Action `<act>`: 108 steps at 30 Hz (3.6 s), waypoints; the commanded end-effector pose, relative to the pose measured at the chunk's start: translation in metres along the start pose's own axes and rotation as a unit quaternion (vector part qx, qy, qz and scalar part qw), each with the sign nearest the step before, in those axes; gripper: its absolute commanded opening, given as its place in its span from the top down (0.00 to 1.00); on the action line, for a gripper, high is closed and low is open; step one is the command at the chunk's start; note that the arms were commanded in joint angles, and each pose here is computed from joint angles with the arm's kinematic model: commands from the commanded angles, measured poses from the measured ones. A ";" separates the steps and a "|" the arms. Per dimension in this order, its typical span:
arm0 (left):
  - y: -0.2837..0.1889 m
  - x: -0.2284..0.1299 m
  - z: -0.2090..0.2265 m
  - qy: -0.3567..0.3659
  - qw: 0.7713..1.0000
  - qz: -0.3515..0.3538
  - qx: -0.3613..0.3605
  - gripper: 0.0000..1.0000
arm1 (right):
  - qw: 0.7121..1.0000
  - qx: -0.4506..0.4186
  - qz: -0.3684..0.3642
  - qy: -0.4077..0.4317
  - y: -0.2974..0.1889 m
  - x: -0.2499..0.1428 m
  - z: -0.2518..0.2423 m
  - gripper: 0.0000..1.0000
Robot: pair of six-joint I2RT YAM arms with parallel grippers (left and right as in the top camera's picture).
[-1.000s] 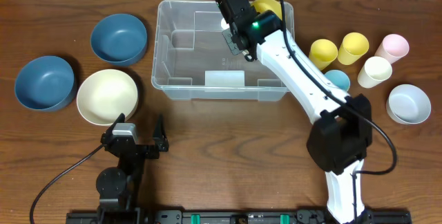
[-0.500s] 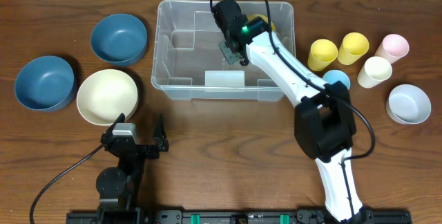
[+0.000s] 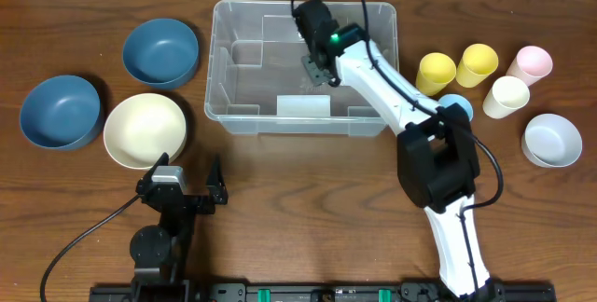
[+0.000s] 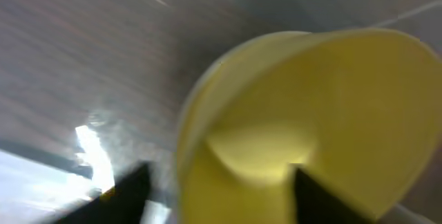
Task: Pack container
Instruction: 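Carry the yellow bowl over the container and lower it onto the white bowl, then press the yellow bowl down into the white bowl, then release, then move the right gripper to the light-grey bowl and grasp its rim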
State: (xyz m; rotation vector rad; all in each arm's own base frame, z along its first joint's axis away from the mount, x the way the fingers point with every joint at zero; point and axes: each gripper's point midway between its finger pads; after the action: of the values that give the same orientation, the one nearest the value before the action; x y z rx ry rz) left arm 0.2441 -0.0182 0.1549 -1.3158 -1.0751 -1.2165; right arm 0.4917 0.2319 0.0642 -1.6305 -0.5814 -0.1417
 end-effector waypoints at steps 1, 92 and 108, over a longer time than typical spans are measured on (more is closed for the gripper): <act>0.001 -0.016 0.000 0.004 1.000 0.023 -0.001 0.02 | 1.000 -0.003 -0.004 -0.008 -0.004 0.005 -0.003 0.17; 0.001 -0.016 0.000 0.004 1.000 0.023 -0.001 0.02 | 0.981 -0.008 -0.019 0.192 -0.183 0.040 -0.130 0.23; 0.001 -0.016 0.000 0.004 1.000 0.023 -0.001 0.02 | 0.908 -0.070 -0.007 0.412 -0.289 -0.069 -0.269 0.28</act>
State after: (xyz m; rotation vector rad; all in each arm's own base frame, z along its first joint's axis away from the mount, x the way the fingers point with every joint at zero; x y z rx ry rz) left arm 0.2441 -0.0182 0.1549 -1.3161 -1.0753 -1.2163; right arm 0.3920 -0.0048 0.3444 -1.4807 -0.0496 -0.7924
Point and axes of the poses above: each gripper's point midway between its finger pads, its own y axis out along the fingers, its own z axis along the line the jaws close on, x = y × z, and after that the axes turned 9 degrees about y, right-handed
